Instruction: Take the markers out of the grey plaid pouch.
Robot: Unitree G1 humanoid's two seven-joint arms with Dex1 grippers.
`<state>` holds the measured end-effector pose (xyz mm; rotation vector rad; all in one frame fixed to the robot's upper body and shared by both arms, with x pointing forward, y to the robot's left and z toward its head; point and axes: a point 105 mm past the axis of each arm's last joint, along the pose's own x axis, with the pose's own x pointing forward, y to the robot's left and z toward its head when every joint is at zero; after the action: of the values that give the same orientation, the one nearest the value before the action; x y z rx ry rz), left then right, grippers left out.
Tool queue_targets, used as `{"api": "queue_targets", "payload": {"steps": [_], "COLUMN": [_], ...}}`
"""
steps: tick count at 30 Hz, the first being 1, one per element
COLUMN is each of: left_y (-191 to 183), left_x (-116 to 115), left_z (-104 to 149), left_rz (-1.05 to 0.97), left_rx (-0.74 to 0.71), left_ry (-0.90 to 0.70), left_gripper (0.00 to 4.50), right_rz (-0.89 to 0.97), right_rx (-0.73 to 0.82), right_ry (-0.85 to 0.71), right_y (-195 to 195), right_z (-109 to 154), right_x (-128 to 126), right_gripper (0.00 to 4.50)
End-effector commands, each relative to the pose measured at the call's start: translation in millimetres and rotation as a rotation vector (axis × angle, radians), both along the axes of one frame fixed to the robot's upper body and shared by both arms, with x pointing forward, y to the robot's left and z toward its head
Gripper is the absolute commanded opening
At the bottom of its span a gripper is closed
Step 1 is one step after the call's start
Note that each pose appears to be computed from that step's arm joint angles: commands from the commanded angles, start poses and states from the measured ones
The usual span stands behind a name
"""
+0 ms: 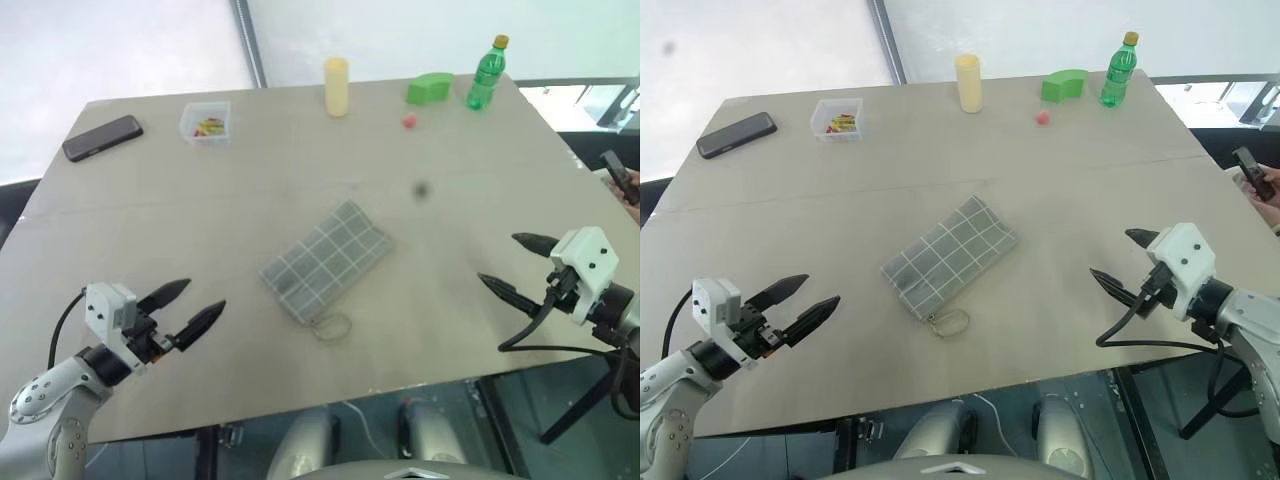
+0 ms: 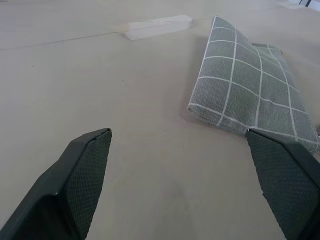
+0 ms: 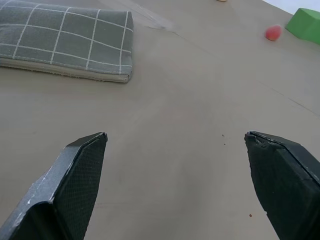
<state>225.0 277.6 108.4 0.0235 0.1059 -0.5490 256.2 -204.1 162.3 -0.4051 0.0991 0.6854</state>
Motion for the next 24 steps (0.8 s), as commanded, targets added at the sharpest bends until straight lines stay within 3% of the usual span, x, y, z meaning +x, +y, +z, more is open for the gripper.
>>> {"api": "queue_targets", "payload": {"steps": [1,10,15,20,24], "left_y": [-3.4,-28.1,-44.5,-55.2,-65.2], "left_x": [0.2,0.5,-2.6,-9.7,-4.8], "left_z": [8.8,19.3,15.1,-10.2,-18.6], "left_rz": [-0.027,-0.191,-0.364,-0.575,-0.638], "left_rx": [0.036,0.111,0.385,0.698,0.86], "left_ry": [-0.032,-0.118,-0.26,-0.429,-0.605], "left_gripper": [4.45,4.45,4.45,4.45,4.45], "right_rz": [0.021,0.125,0.264,0.419,0.478], "right_rx": [-0.019,0.015,0.043,0.022,0.033], "right_ry": [-0.056,-0.069,-0.079,-0.098,-0.088], "right_y": [4.2,25.2,44.0,58.5,64.2], "right_z": [14.8,15.0,18.1,15.7,15.3], "right_x": [-2.5,-7.9,-23.5,-41.9,-50.3], "right_gripper": [4.5,4.5,4.5,4.5,4.5]}}
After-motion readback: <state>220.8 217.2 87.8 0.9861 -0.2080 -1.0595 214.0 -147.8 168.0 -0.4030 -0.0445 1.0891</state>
